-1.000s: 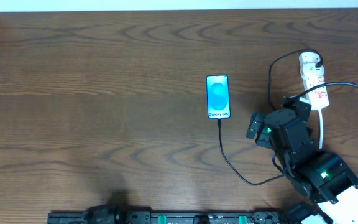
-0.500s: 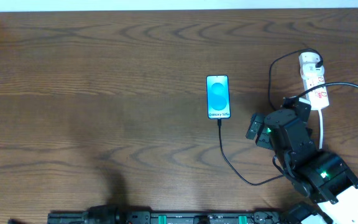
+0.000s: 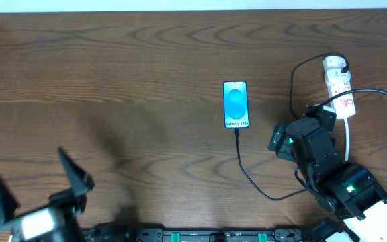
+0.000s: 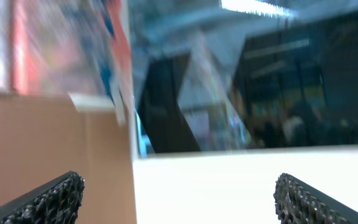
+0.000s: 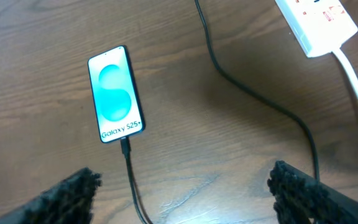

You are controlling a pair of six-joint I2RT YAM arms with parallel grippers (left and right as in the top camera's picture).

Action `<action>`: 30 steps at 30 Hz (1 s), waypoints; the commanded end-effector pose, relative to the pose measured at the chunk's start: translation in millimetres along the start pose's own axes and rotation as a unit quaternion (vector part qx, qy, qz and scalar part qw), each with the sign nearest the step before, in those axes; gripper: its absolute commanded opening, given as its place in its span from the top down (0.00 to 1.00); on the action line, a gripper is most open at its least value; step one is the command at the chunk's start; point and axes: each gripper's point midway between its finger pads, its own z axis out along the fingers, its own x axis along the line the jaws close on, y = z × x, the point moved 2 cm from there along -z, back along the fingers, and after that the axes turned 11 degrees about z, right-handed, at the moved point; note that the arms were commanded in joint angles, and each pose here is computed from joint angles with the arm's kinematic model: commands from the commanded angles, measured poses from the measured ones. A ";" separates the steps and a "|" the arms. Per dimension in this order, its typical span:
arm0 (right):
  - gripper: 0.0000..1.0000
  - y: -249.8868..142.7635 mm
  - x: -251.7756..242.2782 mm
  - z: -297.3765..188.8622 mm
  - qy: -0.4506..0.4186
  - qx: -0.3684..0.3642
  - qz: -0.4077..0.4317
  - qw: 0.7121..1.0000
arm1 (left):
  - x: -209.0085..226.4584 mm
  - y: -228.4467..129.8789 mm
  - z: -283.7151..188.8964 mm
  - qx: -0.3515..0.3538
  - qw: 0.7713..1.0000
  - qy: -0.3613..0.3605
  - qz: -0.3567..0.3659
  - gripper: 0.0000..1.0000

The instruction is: Plug charger to phone and switch on socket

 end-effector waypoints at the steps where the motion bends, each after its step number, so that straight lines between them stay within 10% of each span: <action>1: 0.14 5.2 0.8 -2.3 0.000 -0.008 0.002 1.000 | -21.0 -46.2 14.6 0.063 0.994 -0.021 -0.089 0.02; 11: 0.10 6.0 0.0 -2.3 -0.003 -0.011 0.000 1.000 | -62.9 -109.6 28.4 0.117 0.963 -0.065 -0.235 0.02; 30: 0.07 5.2 -1.0 -2.3 -0.005 -0.009 -0.028 1.000 | -88.0 -158.6 6.3 0.173 0.944 -0.094 -0.266 0.02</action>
